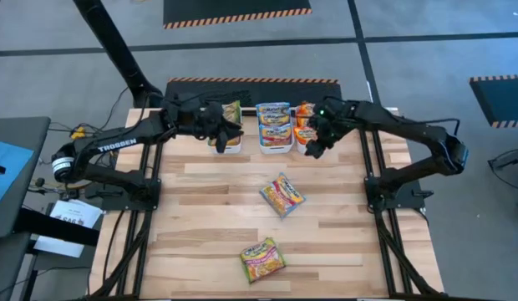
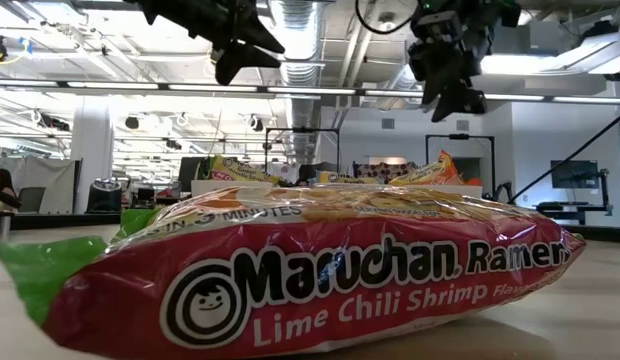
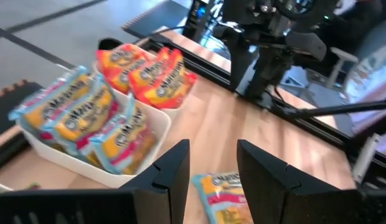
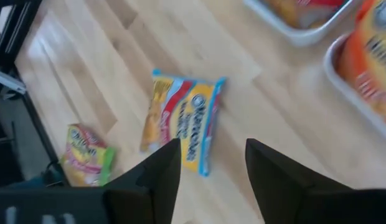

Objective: Sort Maruchan noodles
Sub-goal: Put the blue noodle pack into the middle white bin

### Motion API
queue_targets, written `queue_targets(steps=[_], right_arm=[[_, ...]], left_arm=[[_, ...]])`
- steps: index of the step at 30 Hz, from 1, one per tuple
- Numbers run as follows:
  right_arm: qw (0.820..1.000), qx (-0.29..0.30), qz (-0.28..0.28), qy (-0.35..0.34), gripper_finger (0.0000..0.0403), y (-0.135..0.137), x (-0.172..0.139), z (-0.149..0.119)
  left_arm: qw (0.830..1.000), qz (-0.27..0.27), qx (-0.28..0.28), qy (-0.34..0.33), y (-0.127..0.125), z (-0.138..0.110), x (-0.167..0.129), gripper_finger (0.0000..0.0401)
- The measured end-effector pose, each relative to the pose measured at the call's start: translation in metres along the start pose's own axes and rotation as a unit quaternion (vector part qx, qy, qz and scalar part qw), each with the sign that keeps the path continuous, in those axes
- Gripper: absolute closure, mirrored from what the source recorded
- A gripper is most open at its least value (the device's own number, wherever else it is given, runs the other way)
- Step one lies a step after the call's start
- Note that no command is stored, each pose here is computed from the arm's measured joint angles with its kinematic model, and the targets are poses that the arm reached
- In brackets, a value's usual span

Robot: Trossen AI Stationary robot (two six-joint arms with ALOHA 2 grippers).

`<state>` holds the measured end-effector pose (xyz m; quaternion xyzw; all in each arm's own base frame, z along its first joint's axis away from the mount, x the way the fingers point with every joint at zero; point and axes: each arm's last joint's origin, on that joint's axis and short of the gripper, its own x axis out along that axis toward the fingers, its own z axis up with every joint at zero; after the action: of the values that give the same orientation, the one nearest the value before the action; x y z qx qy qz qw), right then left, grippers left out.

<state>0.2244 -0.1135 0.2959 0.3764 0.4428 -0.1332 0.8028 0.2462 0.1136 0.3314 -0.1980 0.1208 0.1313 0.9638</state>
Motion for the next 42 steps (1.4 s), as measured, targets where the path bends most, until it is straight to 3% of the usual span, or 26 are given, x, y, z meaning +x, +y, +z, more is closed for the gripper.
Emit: queue_targets(steps=[8, 23, 32, 42], right_arm=[[0.998, 0.041, 0.004, 0.048, 0.0164, 0.032, 0.013, -0.02], [0.994, 0.069, -0.038, 0.082, 0.0162, 0.081, 0.063, -0.047], [0.983, 0.08, -0.117, 0.113, 0.0162, 0.079, 0.116, -0.053], [0.98, 0.07, -0.119, 0.142, 0.0162, 0.071, 0.169, -0.05]], left_arm=[[0.996, -0.086, -0.004, 0.032, -0.02, -0.004, -0.007, 0.0284], [0.984, -0.175, 0.032, 0.018, -0.067, -0.004, -0.052, 0.0284], [0.976, -0.204, 0.039, 0.06, -0.083, -0.016, -0.057, 0.0284], [0.968, -0.232, 0.048, 0.082, -0.098, -0.025, -0.06, 0.0284]])
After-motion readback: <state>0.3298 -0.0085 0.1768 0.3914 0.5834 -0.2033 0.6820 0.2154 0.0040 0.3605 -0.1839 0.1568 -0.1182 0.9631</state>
